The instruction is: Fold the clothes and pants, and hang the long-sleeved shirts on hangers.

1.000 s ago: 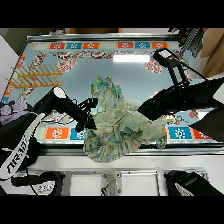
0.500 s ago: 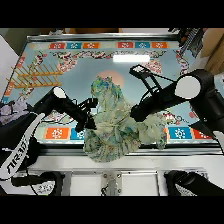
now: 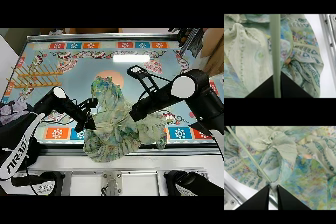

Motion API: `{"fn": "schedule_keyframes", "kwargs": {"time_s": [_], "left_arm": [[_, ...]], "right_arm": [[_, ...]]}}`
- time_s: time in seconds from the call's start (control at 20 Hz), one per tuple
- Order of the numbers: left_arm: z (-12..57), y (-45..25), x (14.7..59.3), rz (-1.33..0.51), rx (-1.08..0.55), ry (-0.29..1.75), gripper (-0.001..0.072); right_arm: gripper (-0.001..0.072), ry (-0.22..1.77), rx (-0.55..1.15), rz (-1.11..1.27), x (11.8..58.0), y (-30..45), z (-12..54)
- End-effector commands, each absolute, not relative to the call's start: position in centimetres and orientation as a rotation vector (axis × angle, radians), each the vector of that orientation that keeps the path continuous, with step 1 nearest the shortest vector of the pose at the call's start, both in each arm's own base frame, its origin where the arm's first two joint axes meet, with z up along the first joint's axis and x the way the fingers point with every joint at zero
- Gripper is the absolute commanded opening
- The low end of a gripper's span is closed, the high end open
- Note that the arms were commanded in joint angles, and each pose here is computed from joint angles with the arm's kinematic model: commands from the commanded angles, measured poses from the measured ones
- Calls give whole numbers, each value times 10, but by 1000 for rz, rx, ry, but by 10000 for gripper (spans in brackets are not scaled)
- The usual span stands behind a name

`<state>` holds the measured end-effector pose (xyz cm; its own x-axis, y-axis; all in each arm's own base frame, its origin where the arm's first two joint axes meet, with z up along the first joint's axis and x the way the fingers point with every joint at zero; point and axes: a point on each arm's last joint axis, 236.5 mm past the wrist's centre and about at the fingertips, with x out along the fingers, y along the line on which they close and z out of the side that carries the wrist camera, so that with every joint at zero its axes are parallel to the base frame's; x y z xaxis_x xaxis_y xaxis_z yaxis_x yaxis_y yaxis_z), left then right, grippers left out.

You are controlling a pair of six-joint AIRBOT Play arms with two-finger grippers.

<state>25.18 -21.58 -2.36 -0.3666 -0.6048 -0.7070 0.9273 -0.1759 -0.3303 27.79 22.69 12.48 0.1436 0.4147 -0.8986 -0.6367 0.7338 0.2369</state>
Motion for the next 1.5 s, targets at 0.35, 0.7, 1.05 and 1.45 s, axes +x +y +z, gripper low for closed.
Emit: {"fn": "schedule_keyframes", "kwargs": {"time_s": [0.35,0.7,1.05,1.45], "left_arm": [[-23,-215,250,-1772,513,904,10],[-22,-215,249,-1778,510,907,10],[-23,-215,249,-1777,511,906,11],[-23,-215,249,-1778,510,907,10]], "right_arm": [[115,1202,-205,779,275,230,129],[11,1201,-200,785,274,231,130],[9,1083,-184,795,290,245,156],[9,992,-230,916,299,316,165]]}}
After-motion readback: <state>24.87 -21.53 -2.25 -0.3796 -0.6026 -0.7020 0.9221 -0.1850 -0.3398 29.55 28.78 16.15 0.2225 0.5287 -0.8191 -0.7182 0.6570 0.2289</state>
